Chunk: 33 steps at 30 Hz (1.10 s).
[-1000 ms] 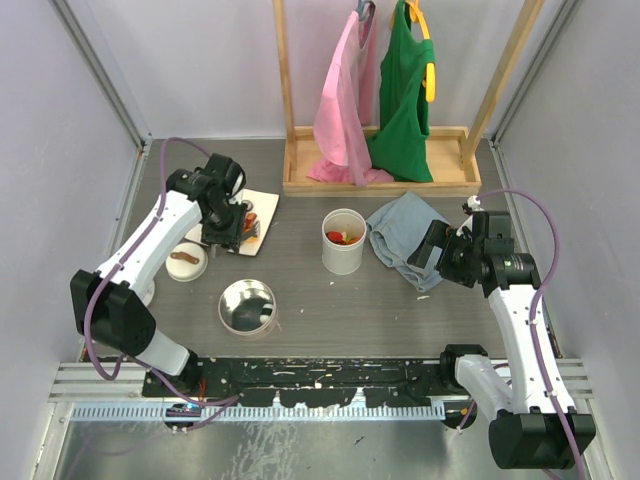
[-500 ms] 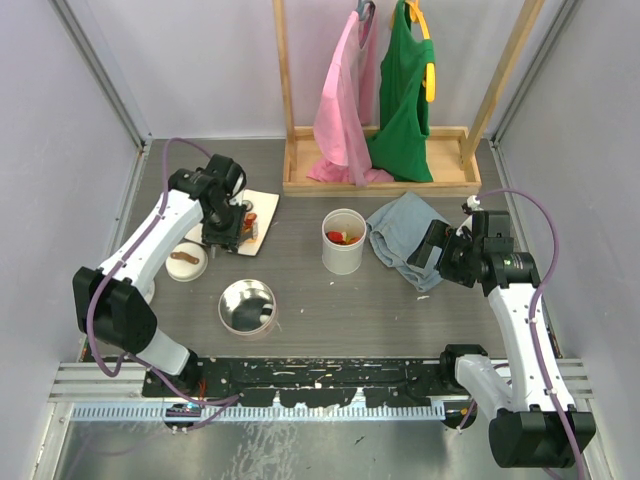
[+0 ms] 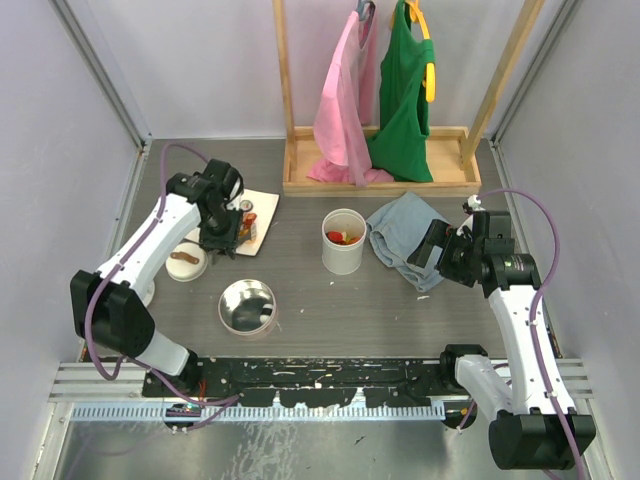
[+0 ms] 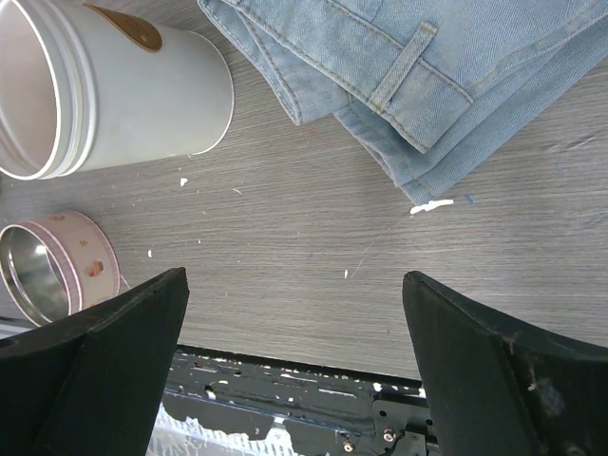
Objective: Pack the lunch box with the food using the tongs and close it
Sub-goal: Pick up the fake food from the plate.
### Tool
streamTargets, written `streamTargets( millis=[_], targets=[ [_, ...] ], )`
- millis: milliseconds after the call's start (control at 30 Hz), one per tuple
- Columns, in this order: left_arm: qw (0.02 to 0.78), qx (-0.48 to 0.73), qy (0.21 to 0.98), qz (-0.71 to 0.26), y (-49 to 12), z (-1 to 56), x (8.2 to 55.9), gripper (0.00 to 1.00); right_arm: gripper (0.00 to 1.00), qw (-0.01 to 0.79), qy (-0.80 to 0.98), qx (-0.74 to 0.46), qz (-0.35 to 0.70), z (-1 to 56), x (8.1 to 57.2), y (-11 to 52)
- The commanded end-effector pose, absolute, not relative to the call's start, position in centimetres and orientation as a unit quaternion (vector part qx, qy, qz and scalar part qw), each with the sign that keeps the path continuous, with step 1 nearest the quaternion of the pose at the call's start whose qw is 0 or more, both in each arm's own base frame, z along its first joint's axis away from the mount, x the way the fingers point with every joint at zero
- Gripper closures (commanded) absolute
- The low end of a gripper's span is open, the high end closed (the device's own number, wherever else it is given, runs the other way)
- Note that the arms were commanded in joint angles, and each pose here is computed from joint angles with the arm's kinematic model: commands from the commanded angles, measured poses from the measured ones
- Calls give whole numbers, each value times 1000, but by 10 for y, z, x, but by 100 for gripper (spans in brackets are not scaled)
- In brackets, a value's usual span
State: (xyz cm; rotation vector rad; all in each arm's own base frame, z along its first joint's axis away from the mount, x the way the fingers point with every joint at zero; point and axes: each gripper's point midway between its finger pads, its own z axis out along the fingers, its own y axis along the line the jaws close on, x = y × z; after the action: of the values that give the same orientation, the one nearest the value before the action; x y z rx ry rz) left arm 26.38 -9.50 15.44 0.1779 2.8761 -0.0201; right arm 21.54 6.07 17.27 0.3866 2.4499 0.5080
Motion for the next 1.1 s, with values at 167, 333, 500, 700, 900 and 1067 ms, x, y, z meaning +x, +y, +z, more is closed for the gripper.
streamTargets(
  millis=[167,333,500,700,900,1067],
  targets=[
    [154,58,986,-20,-93,165,260,64,0,338,911,130,198,190,224,62],
    [178,51,982,-26,-93,175,263,70,0,338,911,130,198,190,223,62],
    [213,46,975,-37,-94,191,266,74,0,338,911,130,197,189,223,62],
    [237,35,970,-47,-94,207,266,75,0,335,912,130,198,188,224,62],
    [246,32,967,-56,-93,217,255,75,0,335,912,130,198,188,224,62],
    [254,31,964,-80,-94,231,238,75,0,334,912,130,198,189,225,62]
  ],
)
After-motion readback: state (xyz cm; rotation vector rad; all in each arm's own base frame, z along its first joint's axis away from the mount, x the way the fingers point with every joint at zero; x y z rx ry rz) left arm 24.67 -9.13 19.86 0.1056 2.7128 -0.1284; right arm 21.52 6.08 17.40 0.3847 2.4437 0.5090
